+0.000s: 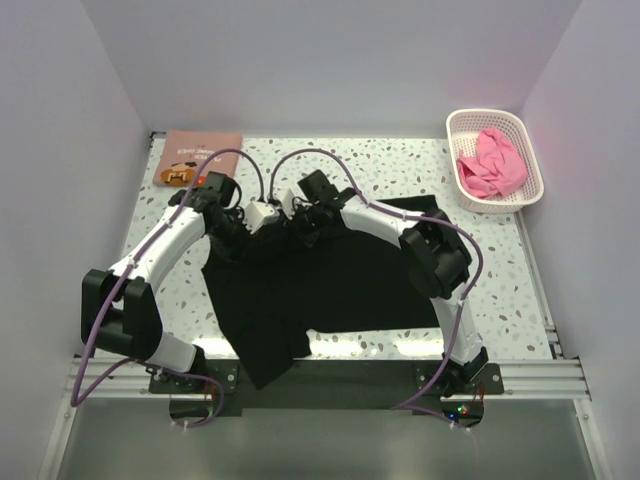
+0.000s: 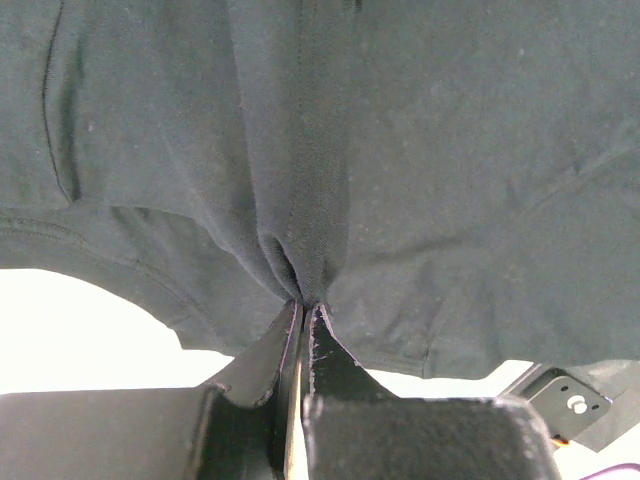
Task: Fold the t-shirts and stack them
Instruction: Fold the tshirt
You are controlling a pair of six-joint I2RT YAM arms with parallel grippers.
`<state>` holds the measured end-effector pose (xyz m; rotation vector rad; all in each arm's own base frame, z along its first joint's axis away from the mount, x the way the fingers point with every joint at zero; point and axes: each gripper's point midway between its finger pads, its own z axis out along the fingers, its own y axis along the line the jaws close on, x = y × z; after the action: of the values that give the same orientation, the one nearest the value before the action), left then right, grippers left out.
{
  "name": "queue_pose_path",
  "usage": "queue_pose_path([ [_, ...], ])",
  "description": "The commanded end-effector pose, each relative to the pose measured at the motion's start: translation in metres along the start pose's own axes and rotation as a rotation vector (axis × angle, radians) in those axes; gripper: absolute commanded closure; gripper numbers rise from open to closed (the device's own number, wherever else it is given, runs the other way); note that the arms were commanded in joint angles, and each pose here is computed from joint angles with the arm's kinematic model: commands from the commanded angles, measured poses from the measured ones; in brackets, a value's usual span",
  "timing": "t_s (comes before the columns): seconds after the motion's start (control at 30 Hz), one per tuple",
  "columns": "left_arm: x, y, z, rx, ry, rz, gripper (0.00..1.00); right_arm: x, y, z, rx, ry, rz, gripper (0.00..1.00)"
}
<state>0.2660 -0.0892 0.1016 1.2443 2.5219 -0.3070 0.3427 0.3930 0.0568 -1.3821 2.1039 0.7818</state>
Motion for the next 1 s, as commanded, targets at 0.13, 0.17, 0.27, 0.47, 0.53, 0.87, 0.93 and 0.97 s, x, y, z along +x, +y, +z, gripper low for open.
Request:
queue_pose_path([
  [0.13,0.016,-0.012,-0.001,0.030,0.060,0.011,1.00,-0.005,0.014,-0.024,-0.020,-0.019,-0.041,1.00],
  [0.17,0.018,-0.013,0.000,0.035,0.068,0.011,1.00,-0.004,0.014,-0.025,-0.020,-0.019,-0.041,1.00],
  [0.27,0.022,-0.019,0.005,0.062,0.084,0.011,1.00,0.003,0.015,-0.023,-0.022,-0.006,-0.039,1.00],
  [0.47,0.026,-0.027,0.012,0.088,0.109,0.006,1.00,0.006,0.016,-0.024,-0.028,0.000,-0.042,1.00],
  [0.53,0.029,-0.028,0.015,0.094,0.118,0.000,1.00,0.011,0.018,-0.023,-0.036,0.011,-0.043,1.00],
  [0.87,0.042,-0.034,0.031,0.111,0.173,-0.013,1.00,0.022,0.025,-0.023,-0.060,0.030,-0.052,1.00],
  [0.93,0.035,-0.035,0.029,0.119,0.145,-0.009,0.86,0.019,0.028,-0.023,-0.083,0.030,-0.064,1.00],
  [0.97,0.027,-0.038,0.027,0.139,0.108,-0.002,0.80,0.022,0.031,-0.026,-0.101,0.053,-0.057,0.92],
])
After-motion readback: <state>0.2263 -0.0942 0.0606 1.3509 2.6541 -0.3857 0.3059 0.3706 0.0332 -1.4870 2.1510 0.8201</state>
